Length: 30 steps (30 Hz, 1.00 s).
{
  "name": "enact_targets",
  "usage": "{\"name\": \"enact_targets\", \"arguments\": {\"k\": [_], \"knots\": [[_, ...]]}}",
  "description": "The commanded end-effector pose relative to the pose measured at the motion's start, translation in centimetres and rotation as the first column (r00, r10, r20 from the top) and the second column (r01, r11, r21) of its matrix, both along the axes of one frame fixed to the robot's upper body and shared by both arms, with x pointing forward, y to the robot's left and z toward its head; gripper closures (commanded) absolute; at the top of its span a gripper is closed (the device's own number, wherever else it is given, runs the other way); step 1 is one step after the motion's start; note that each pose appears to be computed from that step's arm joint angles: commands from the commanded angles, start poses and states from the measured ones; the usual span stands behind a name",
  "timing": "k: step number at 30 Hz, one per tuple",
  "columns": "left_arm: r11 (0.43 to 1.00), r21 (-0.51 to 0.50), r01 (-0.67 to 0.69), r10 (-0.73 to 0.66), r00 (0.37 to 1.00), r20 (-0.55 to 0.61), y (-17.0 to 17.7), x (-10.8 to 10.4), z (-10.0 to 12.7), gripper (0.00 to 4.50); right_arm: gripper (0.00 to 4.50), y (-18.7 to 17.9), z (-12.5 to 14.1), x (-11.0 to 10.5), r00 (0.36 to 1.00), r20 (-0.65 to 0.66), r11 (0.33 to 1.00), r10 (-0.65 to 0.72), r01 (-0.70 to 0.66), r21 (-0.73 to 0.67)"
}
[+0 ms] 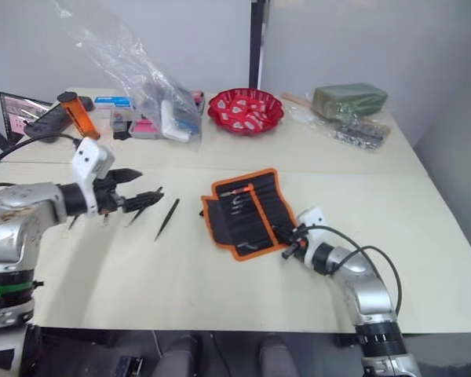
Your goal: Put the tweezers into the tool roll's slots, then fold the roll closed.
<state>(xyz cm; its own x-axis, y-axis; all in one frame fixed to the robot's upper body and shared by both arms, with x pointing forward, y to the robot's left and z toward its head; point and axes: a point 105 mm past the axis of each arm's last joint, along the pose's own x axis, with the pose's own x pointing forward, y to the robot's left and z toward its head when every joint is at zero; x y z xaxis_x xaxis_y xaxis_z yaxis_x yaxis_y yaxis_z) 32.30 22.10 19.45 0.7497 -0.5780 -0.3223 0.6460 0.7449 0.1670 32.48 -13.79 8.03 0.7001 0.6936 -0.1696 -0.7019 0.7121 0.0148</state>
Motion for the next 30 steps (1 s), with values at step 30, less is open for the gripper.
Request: {"name": "enact_targets", "arguments": {"k": [30], "knots": [[0.617,-0.262,-0.742,0.772,0.635,0.017,14.2,-17.8,-8.5,0.01,4.50,1.0,-0.8,0.3,0.996,-0.040,0.997,0.083,-0.083,-0.003]]}}
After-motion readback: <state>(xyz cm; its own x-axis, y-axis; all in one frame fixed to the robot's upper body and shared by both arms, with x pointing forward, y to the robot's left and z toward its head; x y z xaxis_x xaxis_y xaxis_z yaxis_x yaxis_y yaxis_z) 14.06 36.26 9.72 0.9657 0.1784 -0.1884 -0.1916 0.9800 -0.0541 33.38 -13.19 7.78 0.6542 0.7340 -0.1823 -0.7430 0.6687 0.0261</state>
